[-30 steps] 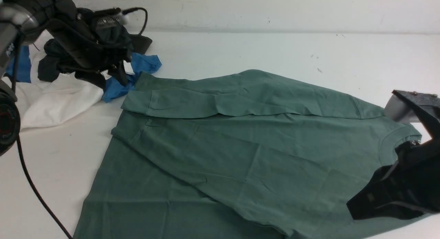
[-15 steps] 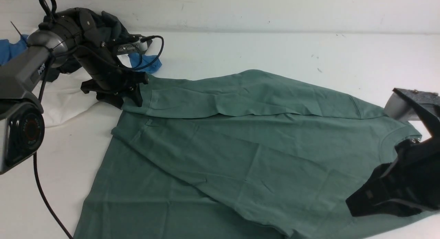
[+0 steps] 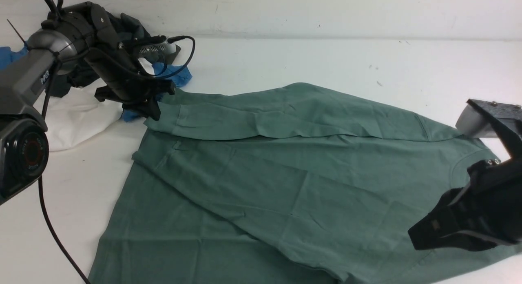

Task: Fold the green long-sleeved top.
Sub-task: Use the left arm to clamp the cuff farthest from it, then use the left arm to drag and drop the cuff onto the cuff closest to the left arm

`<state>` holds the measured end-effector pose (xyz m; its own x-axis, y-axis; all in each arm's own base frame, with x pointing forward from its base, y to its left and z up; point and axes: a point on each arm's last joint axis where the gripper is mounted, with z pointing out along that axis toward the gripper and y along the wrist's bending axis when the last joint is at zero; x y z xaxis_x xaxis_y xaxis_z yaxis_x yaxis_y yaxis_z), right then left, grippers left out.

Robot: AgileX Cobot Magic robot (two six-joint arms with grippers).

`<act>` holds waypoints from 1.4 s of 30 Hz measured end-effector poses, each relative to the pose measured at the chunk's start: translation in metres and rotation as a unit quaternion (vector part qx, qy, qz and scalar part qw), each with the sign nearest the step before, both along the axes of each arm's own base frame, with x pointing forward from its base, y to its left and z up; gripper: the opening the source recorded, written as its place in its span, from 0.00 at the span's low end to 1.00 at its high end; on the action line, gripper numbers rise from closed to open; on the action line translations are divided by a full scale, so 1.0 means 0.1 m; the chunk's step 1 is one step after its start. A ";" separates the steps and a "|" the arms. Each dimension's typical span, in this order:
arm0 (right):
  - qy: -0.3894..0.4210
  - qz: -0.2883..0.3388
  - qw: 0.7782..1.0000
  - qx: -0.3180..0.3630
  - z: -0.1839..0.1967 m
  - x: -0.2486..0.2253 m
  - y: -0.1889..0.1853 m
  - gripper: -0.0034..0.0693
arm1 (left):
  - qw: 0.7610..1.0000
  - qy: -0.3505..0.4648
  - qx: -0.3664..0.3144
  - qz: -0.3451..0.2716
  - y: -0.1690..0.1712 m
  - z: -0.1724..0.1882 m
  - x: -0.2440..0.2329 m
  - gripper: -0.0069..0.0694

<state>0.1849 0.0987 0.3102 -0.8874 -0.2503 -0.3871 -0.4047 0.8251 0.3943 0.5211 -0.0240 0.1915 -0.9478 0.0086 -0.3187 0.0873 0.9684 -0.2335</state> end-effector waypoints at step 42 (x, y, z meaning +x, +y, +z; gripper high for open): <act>-0.007 -0.031 0.996 -0.085 -0.06 0.04 -0.15 0.03 | 0.989 0.137 0.043 0.028 0.09 0.61 -1.79 0.10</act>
<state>0.1885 0.0839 0.3039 -0.8977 -0.2587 -0.3567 -0.3562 0.9026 0.2418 0.3424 -0.0154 0.2523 -0.9983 -0.0304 -0.0496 -0.0223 0.9874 -0.1566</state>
